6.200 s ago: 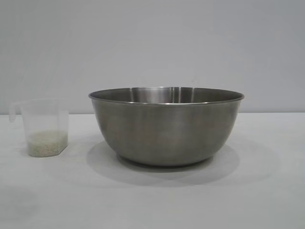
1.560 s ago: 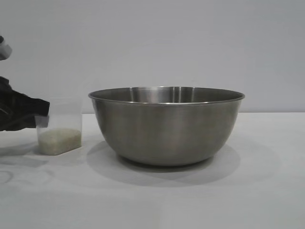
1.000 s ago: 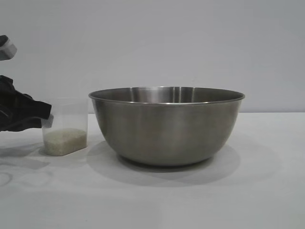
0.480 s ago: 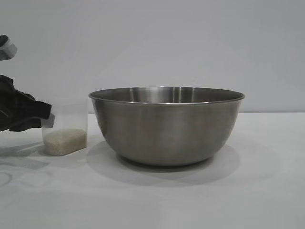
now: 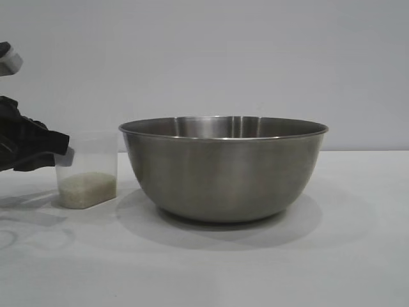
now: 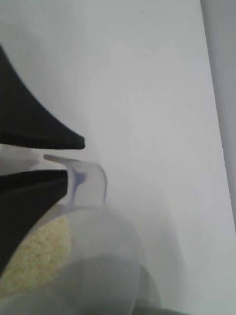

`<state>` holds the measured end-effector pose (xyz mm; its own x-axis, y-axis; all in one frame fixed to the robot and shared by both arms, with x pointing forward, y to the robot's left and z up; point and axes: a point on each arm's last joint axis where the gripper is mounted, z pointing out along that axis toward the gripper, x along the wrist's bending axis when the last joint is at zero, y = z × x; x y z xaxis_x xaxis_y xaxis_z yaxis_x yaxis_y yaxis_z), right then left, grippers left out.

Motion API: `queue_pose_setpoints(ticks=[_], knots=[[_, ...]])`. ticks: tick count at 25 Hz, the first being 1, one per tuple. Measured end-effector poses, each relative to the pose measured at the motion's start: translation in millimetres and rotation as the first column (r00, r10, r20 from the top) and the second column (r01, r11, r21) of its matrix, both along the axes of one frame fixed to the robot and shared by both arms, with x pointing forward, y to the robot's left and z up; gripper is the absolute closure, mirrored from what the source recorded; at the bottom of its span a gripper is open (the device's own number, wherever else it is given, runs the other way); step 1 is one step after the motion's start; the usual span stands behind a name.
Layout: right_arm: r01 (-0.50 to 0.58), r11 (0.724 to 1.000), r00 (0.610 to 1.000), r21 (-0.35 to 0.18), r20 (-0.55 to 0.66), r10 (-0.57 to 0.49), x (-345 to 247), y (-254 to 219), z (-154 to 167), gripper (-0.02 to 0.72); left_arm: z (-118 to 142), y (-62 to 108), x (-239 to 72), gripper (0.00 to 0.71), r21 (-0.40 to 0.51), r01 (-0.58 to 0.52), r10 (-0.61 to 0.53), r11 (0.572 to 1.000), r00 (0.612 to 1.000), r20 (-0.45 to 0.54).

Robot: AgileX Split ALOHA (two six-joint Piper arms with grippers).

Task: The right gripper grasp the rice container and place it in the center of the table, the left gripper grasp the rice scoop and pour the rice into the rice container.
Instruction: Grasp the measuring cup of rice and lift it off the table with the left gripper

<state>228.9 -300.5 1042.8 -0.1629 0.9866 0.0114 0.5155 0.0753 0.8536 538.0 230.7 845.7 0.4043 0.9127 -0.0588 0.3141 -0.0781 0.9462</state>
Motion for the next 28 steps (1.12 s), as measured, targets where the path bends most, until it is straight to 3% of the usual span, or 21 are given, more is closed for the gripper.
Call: queue_pose_setpoints(ticks=[2, 11, 16, 19, 24, 28], knots=[[0.000, 1.000, 1.000, 0.000, 0.000, 0.000, 0.0, 0.0, 0.0, 0.169, 0.8, -0.8, -0.2, 0.710, 0.001, 0.010, -0.010, 1.000, 1.000, 0.003], [0.000, 1.000, 1.000, 0.000, 0.000, 0.000, 0.0, 0.0, 0.0, 0.169, 23.7, -1.2, 2.5, 0.710, -0.002, 0.012, -0.012, 1.000, 0.998, 0.067], [0.000, 1.000, 1.000, 0.000, 0.000, 0.000, 0.0, 0.0, 0.0, 0.169, 55.7, -1.7, 3.6, 0.710, 0.057, 0.029, -0.040, 0.998, 0.980, 0.197], [0.000, 1.000, 1.000, 0.000, 0.000, 0.000, 0.0, 0.0, 0.0, 0.169, 82.6, -5.8, 7.2, 0.710, 0.126, 0.068, -0.105, 0.990, 0.943, 0.316], [0.000, 1.000, 1.000, 0.000, 0.000, 0.000, 0.0, 0.0, 0.0, 0.169, 121.3, -18.9, 23.3, 0.710, 0.254, 0.150, -0.260, 0.956, 0.834, 0.487], [0.000, 1.000, 1.000, 0.000, 0.000, 0.000, 0.0, 0.0, 0.0, 0.169, 143.1, -27.6, 37.6, 0.710, 0.325, 0.183, -0.346, 0.928, 0.748, 0.566]])
